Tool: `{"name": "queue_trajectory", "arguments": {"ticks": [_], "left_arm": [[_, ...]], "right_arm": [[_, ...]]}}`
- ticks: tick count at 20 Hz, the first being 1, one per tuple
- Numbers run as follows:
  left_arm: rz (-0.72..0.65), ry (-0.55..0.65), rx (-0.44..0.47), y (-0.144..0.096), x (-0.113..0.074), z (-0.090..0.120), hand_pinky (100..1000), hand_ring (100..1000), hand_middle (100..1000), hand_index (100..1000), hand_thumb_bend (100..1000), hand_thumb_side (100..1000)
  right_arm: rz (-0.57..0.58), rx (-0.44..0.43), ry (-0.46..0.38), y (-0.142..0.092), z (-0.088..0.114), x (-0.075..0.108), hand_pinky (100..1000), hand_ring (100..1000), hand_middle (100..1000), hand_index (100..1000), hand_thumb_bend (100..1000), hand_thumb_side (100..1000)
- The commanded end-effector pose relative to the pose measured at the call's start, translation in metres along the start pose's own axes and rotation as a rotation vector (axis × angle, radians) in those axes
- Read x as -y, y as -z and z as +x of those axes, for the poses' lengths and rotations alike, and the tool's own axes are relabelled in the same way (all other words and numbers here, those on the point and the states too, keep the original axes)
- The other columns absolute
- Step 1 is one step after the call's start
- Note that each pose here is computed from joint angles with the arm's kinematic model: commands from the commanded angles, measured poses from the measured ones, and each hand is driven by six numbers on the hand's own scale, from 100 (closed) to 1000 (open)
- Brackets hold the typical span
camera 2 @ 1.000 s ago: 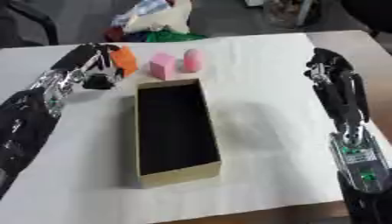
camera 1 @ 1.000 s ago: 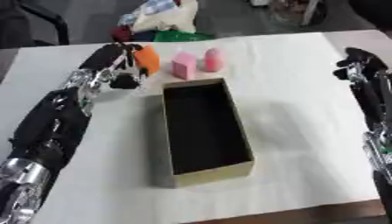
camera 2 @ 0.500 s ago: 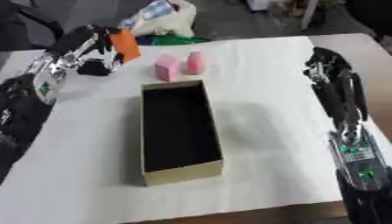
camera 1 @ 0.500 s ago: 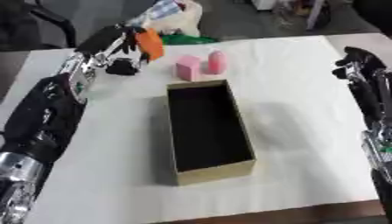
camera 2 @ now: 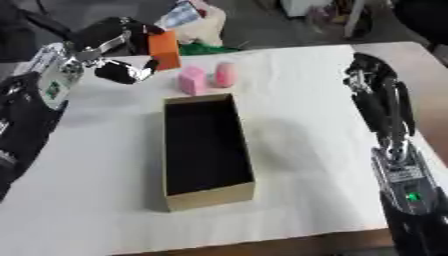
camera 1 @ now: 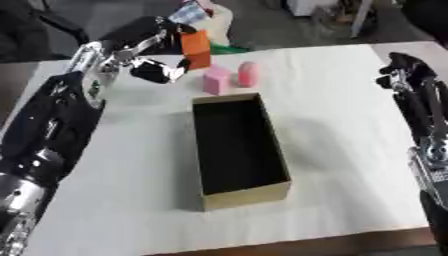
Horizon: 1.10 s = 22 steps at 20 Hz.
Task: Pick up objects on the table and place them in the box.
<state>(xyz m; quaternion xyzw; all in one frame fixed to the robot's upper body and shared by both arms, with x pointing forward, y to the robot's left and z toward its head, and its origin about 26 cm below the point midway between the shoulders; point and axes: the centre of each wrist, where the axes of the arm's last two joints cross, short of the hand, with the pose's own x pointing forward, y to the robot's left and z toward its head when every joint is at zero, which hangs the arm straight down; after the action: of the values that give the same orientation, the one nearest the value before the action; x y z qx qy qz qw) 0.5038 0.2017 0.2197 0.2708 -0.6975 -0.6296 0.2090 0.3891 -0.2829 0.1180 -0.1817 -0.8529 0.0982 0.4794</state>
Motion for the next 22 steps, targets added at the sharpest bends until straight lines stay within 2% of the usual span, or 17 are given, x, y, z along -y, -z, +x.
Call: {"name": "queue_trajectory", "arguments": {"ticks": [1,8,16,22], "left_arm": [[-0.014,0.05,0.083,0.005,-0.014,0.006,625,533,529,794,100,440],[-0.105,0.047,0.215,0.011,0.002,0.019,624,539,536,794,100,490],[-0.138,0.052,0.407,0.021,0.002,0.047,629,545,542,798,100,540],[-0.209,0.033,0.495,0.029,0.01,0.069,634,554,555,807,100,577]], "right_arm": [[-0.004,0.033,-0.019,0.006,0.007,0.006,683,621,606,826,100,776],[-0.002,0.033,-0.019,0.006,0.008,0.006,684,622,607,826,100,776],[0.001,0.036,-0.017,0.007,0.008,0.005,686,622,608,827,100,775],[0.005,0.038,-0.015,0.008,0.009,0.004,687,623,609,827,100,774]]}}
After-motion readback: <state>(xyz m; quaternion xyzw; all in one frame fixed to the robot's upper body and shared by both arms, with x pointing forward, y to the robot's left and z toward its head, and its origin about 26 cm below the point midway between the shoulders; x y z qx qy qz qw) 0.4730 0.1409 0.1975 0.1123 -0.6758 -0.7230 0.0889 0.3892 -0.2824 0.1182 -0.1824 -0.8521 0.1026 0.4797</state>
